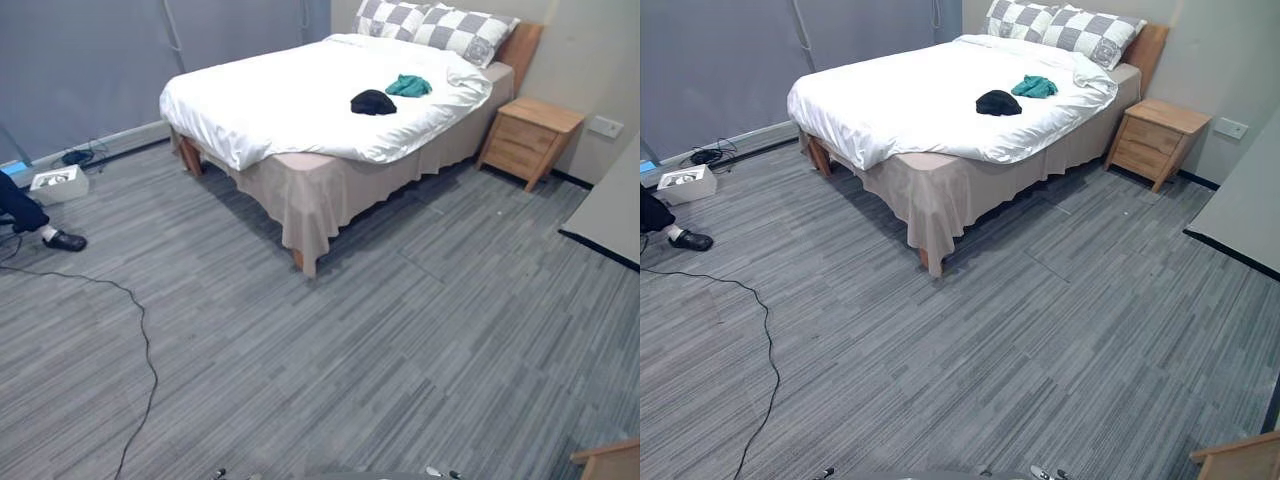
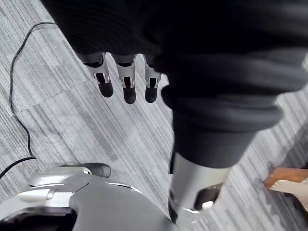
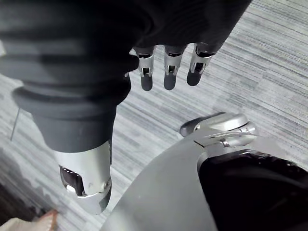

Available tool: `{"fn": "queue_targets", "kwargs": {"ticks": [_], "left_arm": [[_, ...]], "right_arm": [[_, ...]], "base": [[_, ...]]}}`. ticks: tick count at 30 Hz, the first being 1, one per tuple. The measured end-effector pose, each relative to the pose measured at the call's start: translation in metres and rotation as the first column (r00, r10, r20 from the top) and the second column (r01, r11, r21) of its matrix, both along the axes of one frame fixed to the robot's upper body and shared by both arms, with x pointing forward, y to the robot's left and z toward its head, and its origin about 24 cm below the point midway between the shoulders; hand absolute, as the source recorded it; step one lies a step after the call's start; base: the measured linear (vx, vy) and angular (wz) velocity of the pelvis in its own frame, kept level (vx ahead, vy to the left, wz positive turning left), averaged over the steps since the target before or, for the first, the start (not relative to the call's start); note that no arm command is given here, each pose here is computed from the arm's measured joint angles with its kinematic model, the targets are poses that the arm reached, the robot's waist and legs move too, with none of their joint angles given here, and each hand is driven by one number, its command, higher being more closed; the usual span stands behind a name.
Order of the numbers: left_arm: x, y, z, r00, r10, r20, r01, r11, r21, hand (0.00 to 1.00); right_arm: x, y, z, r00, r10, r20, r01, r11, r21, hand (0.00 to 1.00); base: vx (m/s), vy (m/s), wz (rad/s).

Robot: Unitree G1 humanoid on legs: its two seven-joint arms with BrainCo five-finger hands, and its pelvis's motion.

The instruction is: Tidy the bed and pick cloth on bed and put in laundry

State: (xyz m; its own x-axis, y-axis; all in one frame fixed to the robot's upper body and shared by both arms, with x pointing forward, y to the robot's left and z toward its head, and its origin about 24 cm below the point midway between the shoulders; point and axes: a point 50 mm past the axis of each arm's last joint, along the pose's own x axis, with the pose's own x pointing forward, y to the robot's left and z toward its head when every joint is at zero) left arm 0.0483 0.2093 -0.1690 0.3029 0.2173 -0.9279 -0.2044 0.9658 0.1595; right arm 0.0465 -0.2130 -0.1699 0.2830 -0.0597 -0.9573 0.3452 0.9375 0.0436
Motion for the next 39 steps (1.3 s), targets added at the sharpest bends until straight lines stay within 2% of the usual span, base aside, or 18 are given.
{"fn": "queue_targets", "kwargs": {"ticks": [31, 35, 37, 39], "left_arm": [[0.007, 0.002, 0.001, 0.999, 0.02, 0.036, -0.02, 1.0, 0.02, 0.0], [0.02, 0.005, 0.003, 0.996, 0.055, 0.072, -0.057, 0.998, 0.014, 0.0], [0.029, 0.014, 0.006, 0.992, 0.087, 0.096, -0.09, 0.996, 0.028, 0.0], [0.03, 0.017, 0.008, 0.991, 0.089, 0.103, -0.093, 0.995, 0.036, 0.0]], "right_arm": [[0.004, 0.002, 0.0, 1.0, -0.005, 0.01, 0.005, 1.0, 0.005, 0.0], [0.02, 0.003, 0.002, 0.999, 0.007, 0.044, -0.008, 1.0, 0.009, 0.0], [0.029, 0.009, 0.004, 0.995, -0.035, 0.091, 0.032, 0.999, 0.031, 0.0], [0.02, 0.013, 0.002, 0.993, -0.092, 0.071, 0.089, 0.995, 0.047, 0.0]], "base": [[-0.01, -0.019, -0.02], [-0.02, -0.035, -0.18], [-0.09, -0.054, -0.12], [0.04, -0.031, 0.13]]}}
